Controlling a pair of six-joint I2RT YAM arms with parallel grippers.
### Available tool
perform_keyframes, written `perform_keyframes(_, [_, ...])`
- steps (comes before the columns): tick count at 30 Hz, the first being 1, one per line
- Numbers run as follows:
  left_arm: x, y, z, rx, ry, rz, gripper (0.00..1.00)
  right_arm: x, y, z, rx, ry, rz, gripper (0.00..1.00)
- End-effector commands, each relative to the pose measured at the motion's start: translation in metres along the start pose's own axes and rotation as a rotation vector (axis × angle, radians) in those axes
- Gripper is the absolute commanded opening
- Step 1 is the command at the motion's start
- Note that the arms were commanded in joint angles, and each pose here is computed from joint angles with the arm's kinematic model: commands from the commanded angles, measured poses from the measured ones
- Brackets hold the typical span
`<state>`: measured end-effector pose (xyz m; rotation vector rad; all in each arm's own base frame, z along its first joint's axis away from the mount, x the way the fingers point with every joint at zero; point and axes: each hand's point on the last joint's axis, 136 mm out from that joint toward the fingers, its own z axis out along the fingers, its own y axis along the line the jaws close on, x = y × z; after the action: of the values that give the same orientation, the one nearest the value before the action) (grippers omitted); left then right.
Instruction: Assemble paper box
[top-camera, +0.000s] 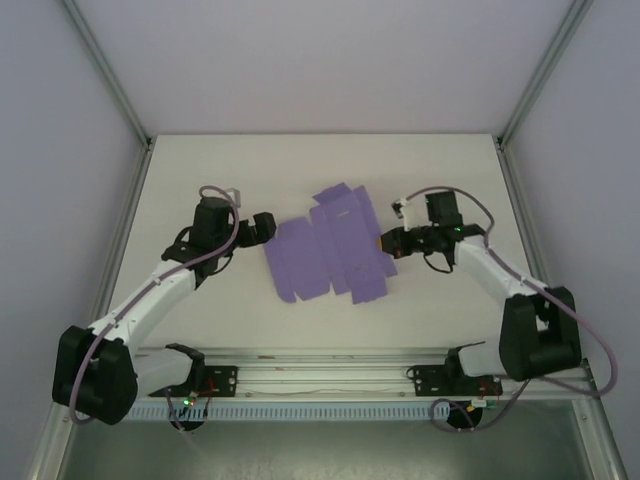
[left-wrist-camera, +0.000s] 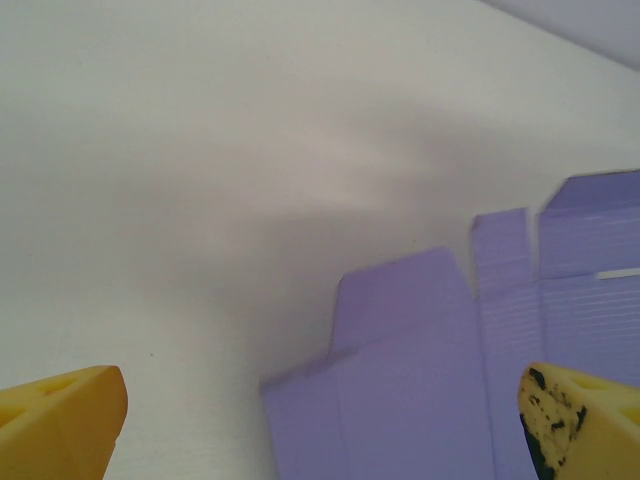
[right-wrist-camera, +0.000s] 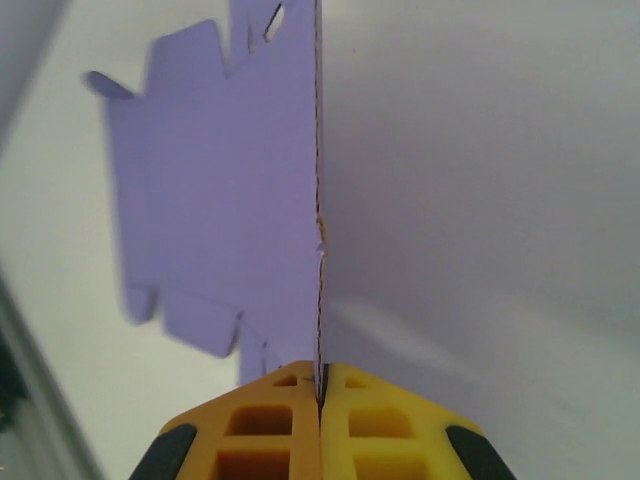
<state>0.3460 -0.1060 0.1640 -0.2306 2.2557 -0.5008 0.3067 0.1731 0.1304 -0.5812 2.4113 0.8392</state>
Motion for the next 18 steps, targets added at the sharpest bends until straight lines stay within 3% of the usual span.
perform_keyframes(1, [-0.026, -0.027, 0.001, 0.097, -0.037, 0.057, 1.0, 0.003, -0.023, 0.003, 0.262, 0.183, -0.367, 0.0])
perform_keyframes(5, [-0.035, -0.048, 0.012, 0.178, -0.002, 0.07, 1.0, -0.017, -0.038, 0.019, 0.473, 0.305, -0.639, 0.0])
perform_keyframes(9, [-0.04, -0.073, 0.021, 0.289, 0.042, 0.061, 1.0, -0.044, -0.031, 0.039, 0.548, 0.269, -0.797, 0.0])
perform_keyframes(18, [-0.053, -0.11, 0.04, 0.439, 0.108, 0.05, 1.0, -0.06, 0.004, 0.067, 0.478, 0.113, -1.05, 0.0])
